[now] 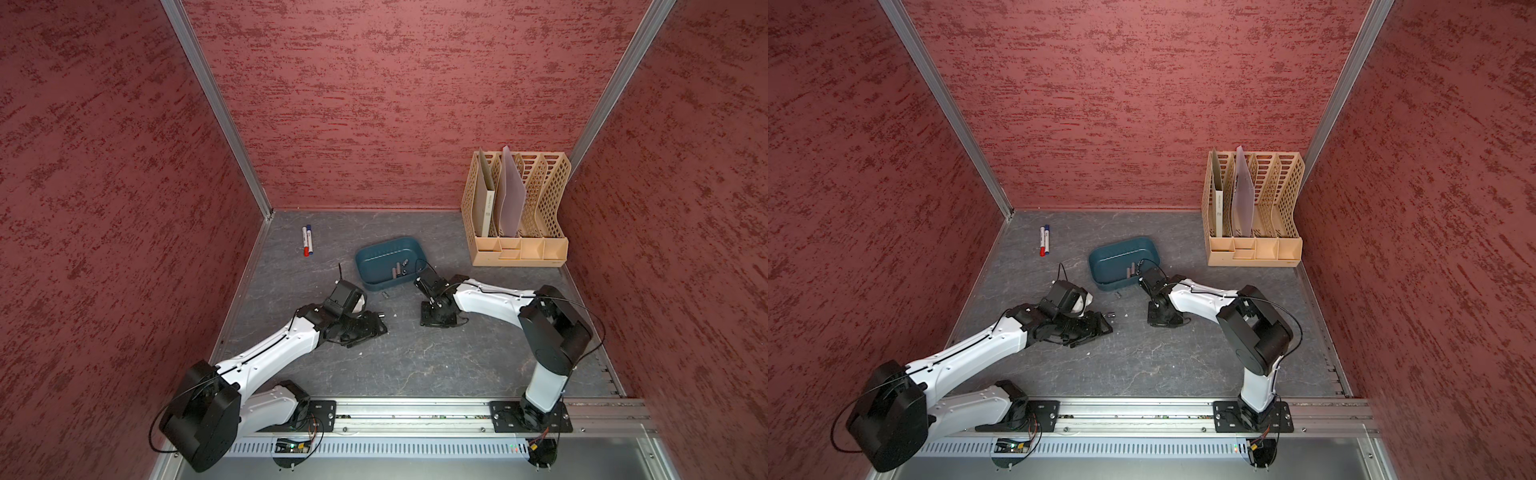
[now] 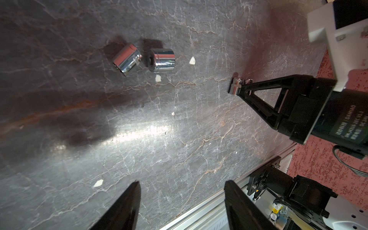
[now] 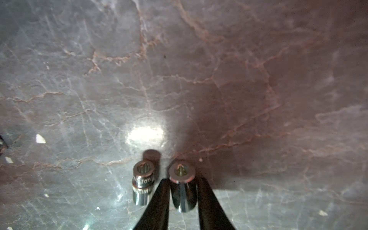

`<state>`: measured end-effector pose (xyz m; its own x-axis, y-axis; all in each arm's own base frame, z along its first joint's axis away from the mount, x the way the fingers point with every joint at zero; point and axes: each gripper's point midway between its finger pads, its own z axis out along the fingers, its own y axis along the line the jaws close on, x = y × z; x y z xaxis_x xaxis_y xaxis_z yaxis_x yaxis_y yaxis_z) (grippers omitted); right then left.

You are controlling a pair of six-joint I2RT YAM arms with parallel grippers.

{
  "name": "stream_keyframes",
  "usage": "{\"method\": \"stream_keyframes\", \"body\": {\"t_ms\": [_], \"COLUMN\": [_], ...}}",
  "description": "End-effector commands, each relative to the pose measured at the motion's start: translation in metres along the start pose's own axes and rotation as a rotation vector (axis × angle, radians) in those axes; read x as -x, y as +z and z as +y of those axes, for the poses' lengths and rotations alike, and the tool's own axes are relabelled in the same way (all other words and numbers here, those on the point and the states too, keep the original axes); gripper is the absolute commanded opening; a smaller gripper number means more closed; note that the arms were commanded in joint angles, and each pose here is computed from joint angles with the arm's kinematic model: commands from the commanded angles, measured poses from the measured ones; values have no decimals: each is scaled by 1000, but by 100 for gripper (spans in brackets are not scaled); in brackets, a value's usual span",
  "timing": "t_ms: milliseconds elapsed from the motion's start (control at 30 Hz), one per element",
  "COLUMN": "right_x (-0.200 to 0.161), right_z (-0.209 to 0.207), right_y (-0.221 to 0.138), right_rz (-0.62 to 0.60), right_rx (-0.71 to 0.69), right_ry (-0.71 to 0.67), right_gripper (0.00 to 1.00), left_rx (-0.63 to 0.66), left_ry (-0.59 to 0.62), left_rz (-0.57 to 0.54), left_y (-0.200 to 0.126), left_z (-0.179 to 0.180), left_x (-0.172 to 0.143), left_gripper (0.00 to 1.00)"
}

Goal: Put the socket on the desktop into the storage box
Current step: Pick up the socket head at the center of the board.

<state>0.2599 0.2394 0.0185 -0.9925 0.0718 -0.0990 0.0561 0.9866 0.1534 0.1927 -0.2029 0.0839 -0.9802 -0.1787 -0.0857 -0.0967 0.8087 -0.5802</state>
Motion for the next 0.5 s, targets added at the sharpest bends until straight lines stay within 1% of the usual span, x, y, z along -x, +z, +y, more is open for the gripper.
{"method": "stream_keyframes", "body": {"t_ms": [0, 100, 200, 300, 467], "right_x": [3, 3, 4, 6, 13], "right_z": [-6, -6, -7, -7, -1], "right_y": [7, 7, 4, -3, -25], "right_rz": [-13, -14, -23, -35, -73], "right_rx": [-27, -31, -29, -28, -9], "right_ry": [5, 5, 5, 4, -15], "right_gripper": [23, 17, 14, 13, 13], "left_rx": [3, 2, 2, 0, -4], "left_ry": [3, 4, 5, 5, 5], "left_rz": [-9, -10, -12, -18, -46], "left_y": [3, 3, 3, 2, -1], "left_z": [1, 1, 1, 1, -3], "left_x": [1, 1, 1, 2, 7], "left_gripper": [69, 69, 69, 69, 70]}}
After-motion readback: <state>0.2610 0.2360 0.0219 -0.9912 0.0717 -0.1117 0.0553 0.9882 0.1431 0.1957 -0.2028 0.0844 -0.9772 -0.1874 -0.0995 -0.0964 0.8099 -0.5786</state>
